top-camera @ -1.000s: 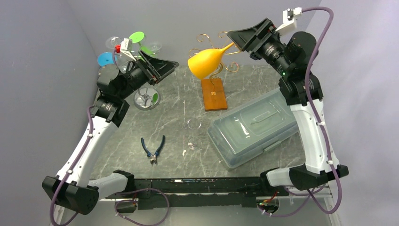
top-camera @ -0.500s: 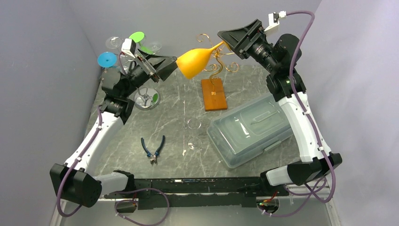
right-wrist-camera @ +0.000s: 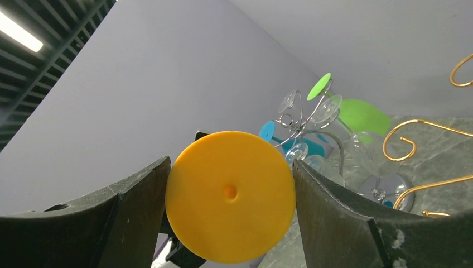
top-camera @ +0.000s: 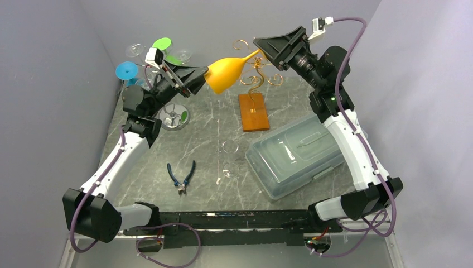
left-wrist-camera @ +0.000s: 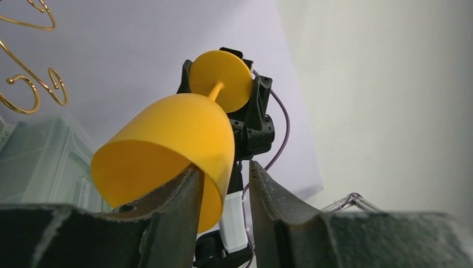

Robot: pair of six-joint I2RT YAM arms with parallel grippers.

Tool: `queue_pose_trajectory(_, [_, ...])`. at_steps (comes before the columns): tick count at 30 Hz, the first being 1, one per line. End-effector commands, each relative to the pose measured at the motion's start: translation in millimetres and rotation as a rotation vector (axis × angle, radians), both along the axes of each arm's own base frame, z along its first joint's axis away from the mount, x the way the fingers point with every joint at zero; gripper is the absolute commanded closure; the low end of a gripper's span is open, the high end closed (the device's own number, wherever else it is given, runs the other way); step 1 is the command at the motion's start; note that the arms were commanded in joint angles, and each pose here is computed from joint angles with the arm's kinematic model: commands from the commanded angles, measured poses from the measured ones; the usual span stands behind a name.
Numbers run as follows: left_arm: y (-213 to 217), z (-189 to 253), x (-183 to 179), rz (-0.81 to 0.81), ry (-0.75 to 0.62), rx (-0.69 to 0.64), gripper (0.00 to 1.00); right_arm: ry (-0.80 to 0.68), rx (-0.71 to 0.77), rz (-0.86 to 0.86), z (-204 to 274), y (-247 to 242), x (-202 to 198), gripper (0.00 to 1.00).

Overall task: Take the wine glass off the wine glass rack
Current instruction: Place the wine glass at the center of the board.

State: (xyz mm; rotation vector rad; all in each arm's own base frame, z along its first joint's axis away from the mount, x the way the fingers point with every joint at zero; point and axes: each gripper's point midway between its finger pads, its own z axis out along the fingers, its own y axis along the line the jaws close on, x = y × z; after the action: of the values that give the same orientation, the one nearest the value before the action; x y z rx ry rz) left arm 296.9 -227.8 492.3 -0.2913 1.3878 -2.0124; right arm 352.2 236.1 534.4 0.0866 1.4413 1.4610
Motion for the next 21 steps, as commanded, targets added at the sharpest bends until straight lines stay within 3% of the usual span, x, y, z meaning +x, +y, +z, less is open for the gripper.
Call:
queue_pose_trajectory(1, [3,16,-9,-0.017,-0.053,-0.040,0.62,-0.090,0.040,0.019,22,0,-12,0.53])
queue_pose_trajectory(8, [3,16,-10,-0.024,-0.051,-0.039,0.74,-0.094,0.027,0.023,19,4,-13,0.53])
queue_pose_trajectory(10, [2,16,-11,-0.030,-0.058,-0.032,0.81,-0.091,0.023,0.026,17,6,-13,0.53])
queue_pose_trajectory(13, [1,16,-14,-0.036,-0.066,-0.025,1.00,-0.093,0.013,0.030,13,8,-15,0.52])
queue_pose_trajectory(14, [2,15,-15,-0.032,-0.066,-0.023,1.00,-0.093,0.008,0.030,12,8,-15,0.51])
queue_pose_trajectory(16, [3,14,-17,-0.018,-0.069,-0.015,1.00,-0.095,-0.003,0.027,10,8,-17,0.43])
queue_pose_trajectory(19, [5,12,-21,-0.001,-0.075,0.007,1.00,-0.087,-0.020,0.018,6,7,-18,0.17])
queue_pose_trajectory(21, [5,14,-26,0.012,-0.087,0.035,1.00,-0.078,-0.041,0.005,2,5,-20,0.06])
